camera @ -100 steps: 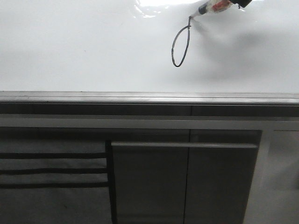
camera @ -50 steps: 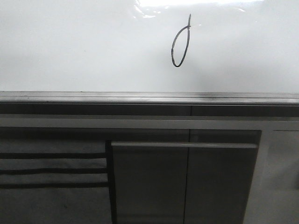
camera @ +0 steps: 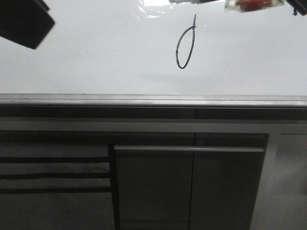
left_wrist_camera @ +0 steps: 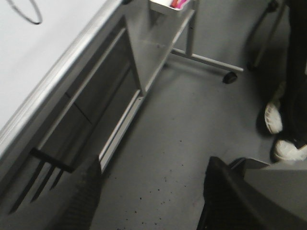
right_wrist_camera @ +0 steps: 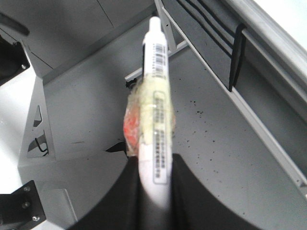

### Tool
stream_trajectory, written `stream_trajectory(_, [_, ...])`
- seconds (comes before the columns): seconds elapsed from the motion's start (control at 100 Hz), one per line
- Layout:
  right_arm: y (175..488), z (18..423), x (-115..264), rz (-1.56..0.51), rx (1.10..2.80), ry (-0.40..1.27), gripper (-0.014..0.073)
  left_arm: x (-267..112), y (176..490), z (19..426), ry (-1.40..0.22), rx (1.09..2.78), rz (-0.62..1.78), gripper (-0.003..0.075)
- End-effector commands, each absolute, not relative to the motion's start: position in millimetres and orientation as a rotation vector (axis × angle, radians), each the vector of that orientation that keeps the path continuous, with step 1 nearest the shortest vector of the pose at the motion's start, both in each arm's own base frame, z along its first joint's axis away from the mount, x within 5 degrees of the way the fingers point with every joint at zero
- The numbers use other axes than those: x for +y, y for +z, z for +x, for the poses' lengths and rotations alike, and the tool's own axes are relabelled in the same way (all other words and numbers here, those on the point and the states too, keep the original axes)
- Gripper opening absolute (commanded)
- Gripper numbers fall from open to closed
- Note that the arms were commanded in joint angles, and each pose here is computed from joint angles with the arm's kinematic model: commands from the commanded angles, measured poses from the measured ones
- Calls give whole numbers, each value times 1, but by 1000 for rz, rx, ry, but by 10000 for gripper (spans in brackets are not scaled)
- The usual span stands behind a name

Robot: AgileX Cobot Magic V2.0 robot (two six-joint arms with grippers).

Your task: Write number 0 on whiteboard

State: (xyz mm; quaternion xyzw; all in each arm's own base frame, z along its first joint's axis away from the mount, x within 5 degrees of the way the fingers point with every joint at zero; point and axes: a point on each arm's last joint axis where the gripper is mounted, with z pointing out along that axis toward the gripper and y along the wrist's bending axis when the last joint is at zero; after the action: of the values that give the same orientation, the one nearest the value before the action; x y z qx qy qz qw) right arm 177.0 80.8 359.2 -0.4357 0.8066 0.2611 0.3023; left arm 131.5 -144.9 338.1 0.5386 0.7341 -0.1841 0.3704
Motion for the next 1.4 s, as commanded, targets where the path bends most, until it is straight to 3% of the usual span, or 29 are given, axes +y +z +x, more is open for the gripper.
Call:
stream_trajectory(0.0, [372, 165, 90, -1251, 2032, 757, -47, -162, 359, 133, -522, 1790, 1407, 428])
stream_trajectory(0.41, [366, 153, 119, -1565, 1858, 598, -47, -201, 381, 154, -514, 1724, 1678, 428])
stream_trajectory(0.69, [371, 161, 125, -1520, 1759, 506, -47, -218, 382, 166, -534, 1728, 1836, 428])
stream_trajectory(1.03, [372, 160, 126, -1508, 1755, 522, -47, -227, 383, 171, -497, 1690, 1828, 420])
stream_trajectory(1.1, [372, 160, 126, -1502, 1753, 532, -47, -226, 383, 172, -485, 1690, 1832, 374])
stream_trajectory(1.3, [372, 160, 126, -1502, 1753, 532, -44, -226, 382, 172, -466, 1689, 1836, 145])
stream_trajectory(1.39, [372, 160, 126, -1506, 1754, 535, -43, -226, 383, 173, -465, 1688, 1833, 91])
